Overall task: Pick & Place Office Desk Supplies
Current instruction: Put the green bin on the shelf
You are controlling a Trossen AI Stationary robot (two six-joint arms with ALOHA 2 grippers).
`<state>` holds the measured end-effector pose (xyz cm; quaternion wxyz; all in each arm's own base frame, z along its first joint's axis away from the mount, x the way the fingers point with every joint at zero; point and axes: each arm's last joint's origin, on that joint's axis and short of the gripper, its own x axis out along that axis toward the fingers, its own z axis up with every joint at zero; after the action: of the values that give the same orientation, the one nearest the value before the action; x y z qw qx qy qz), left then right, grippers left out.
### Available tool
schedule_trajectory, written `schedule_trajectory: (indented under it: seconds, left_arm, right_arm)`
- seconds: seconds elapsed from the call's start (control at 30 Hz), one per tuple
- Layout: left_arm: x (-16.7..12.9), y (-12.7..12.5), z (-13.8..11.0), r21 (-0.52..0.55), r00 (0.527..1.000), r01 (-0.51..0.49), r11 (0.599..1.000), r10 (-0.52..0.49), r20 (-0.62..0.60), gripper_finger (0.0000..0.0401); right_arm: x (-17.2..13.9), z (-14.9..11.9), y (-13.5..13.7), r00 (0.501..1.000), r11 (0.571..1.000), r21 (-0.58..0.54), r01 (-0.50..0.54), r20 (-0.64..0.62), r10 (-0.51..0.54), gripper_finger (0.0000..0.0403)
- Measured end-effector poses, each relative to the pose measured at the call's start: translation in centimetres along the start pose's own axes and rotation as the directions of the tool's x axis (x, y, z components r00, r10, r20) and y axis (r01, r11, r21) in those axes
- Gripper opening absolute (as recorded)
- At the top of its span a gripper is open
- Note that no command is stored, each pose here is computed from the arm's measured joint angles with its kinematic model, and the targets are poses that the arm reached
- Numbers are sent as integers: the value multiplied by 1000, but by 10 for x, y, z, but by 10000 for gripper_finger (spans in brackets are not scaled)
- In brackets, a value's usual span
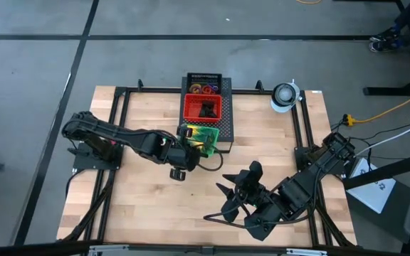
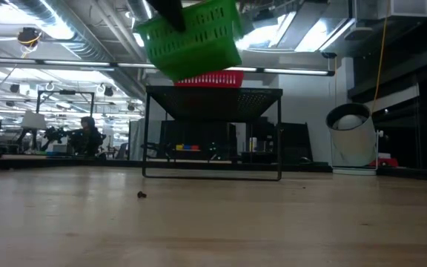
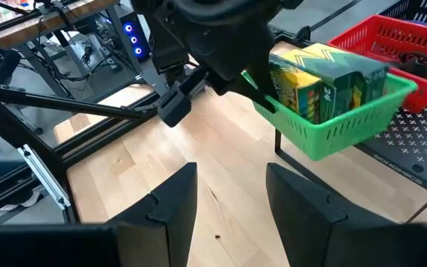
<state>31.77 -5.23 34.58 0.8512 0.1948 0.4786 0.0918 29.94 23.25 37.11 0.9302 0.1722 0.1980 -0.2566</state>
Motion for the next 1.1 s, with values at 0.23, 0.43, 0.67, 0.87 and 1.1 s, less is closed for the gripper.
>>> schedule_trajectory:
  seconds: [0.23,0.43,0.67,0.87,1.1]
  left_arm:
    - [22,3,1,-6,998,-5,1000,4,-66,3]
    - [42,4,3,-5,994,-18,1000,18,-112,3]
    - [40,13,3,-31,993,-40,999,36,-110,3]
    - [36,23,8,-49,996,-38,998,34,-82,3]
    - [40,33,5,-69,995,-34,997,27,-100,4]
  right_arm:
    - [0,0,0,1000,1000,-1,-1,0,1,162]
    - [0,0,0,1000,1000,-2,-3,-5,3,162]
    - [0,0,0,1000,1000,-9,-5,-10,5,162]
    - [0,0,0,1000,1000,-9,-5,-10,5,162]
    - [0,-1,0,1000,1000,-5,-12,-23,12,162]
